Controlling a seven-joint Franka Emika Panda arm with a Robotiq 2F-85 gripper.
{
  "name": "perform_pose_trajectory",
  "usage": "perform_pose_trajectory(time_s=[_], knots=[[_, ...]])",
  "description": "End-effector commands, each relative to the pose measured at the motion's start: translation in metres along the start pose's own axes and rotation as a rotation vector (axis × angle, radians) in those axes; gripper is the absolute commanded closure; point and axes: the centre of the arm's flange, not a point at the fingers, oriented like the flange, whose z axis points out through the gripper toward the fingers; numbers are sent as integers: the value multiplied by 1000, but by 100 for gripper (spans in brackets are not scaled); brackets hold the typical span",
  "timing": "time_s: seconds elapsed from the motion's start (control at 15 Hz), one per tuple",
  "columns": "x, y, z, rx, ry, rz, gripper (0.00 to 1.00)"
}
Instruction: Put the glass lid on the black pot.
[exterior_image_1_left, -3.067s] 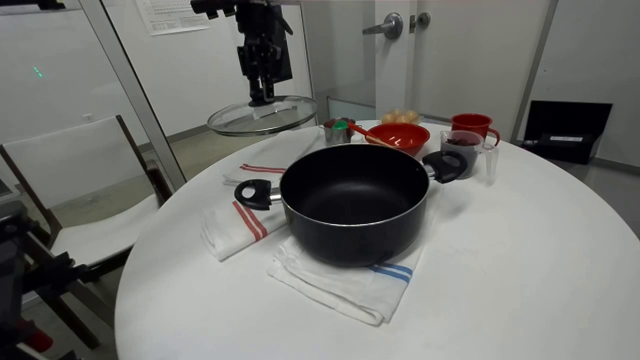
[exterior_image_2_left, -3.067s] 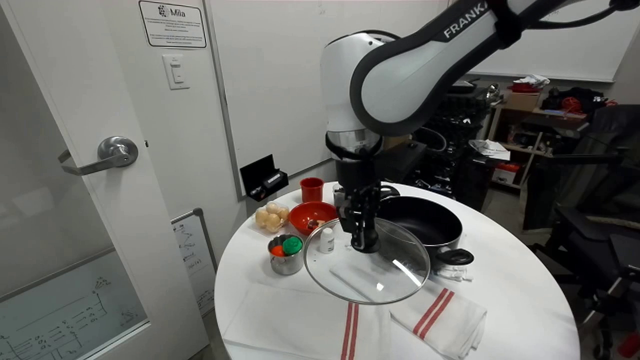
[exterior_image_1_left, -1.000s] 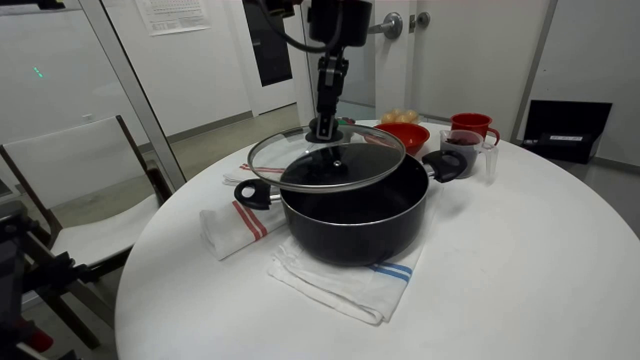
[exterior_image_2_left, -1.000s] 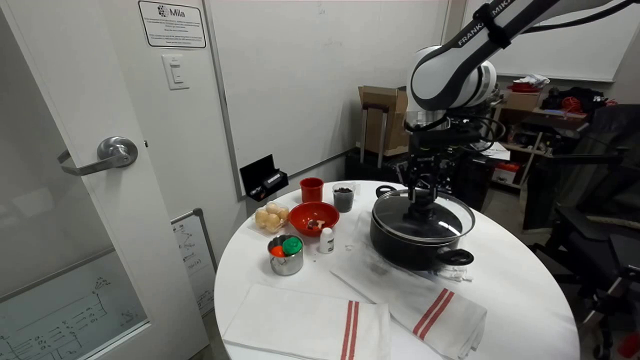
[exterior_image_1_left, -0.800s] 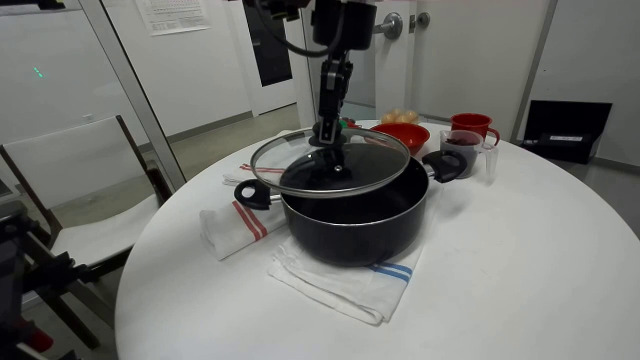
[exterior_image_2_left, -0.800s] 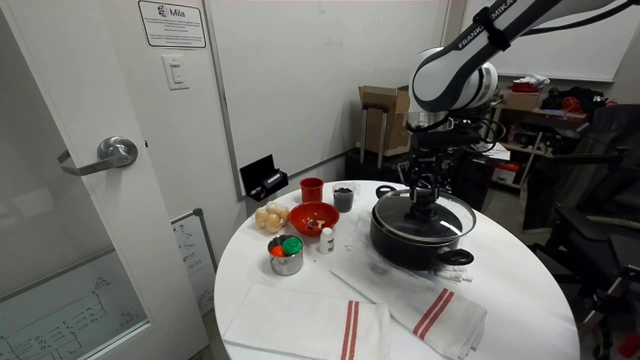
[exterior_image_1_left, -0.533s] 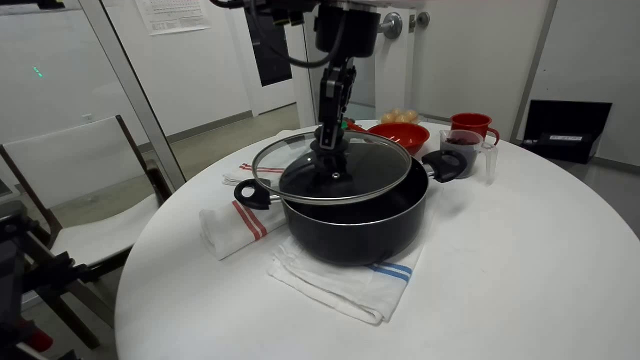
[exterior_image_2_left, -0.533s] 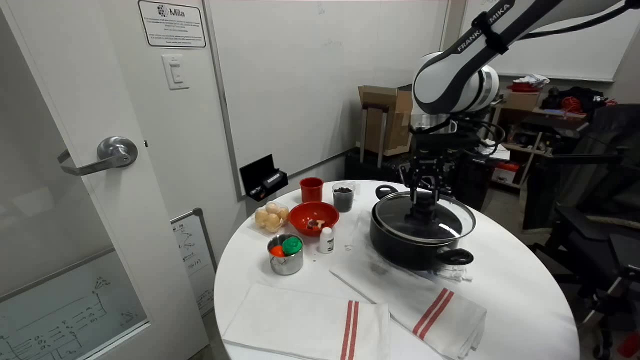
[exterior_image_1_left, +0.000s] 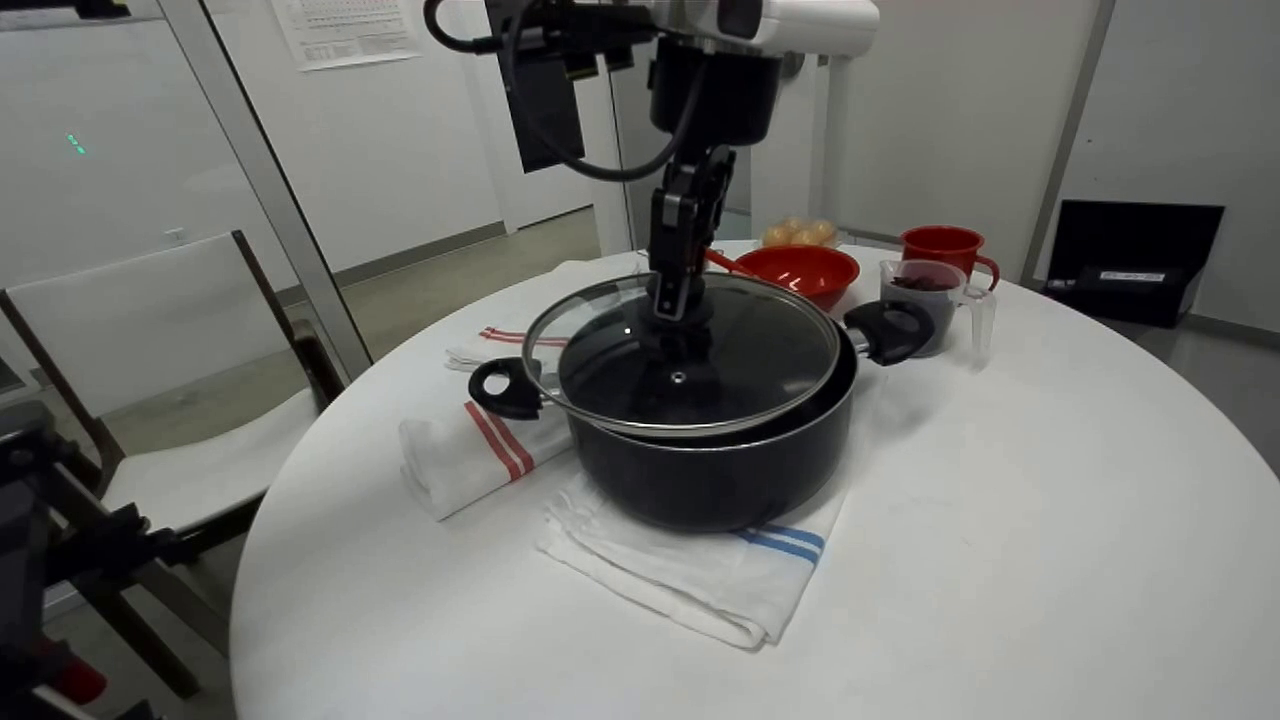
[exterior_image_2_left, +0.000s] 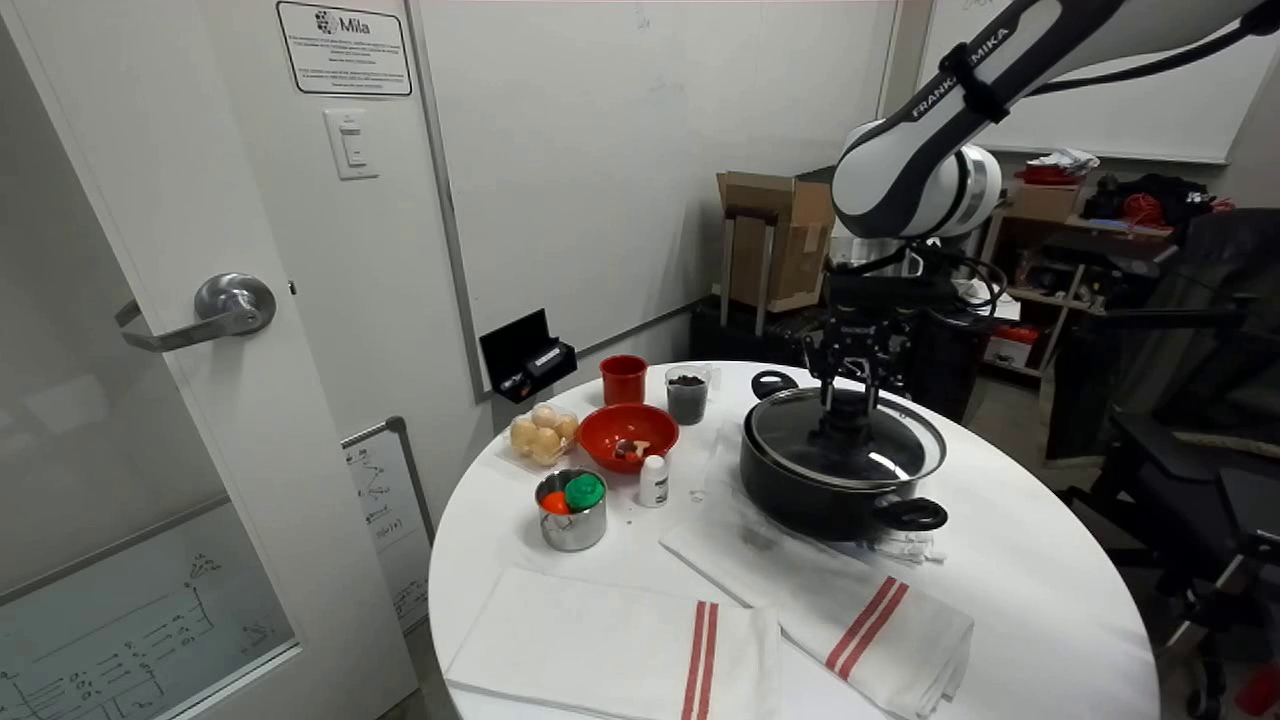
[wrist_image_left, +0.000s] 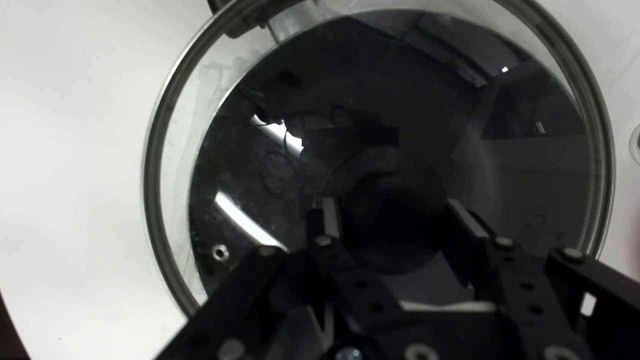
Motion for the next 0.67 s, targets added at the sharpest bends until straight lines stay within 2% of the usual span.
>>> perform_pose_trajectory(time_s=[0.0,0.6], knots=[[0,3,-7,40,9,46,75],[3,0,-7,39,23,67,75]])
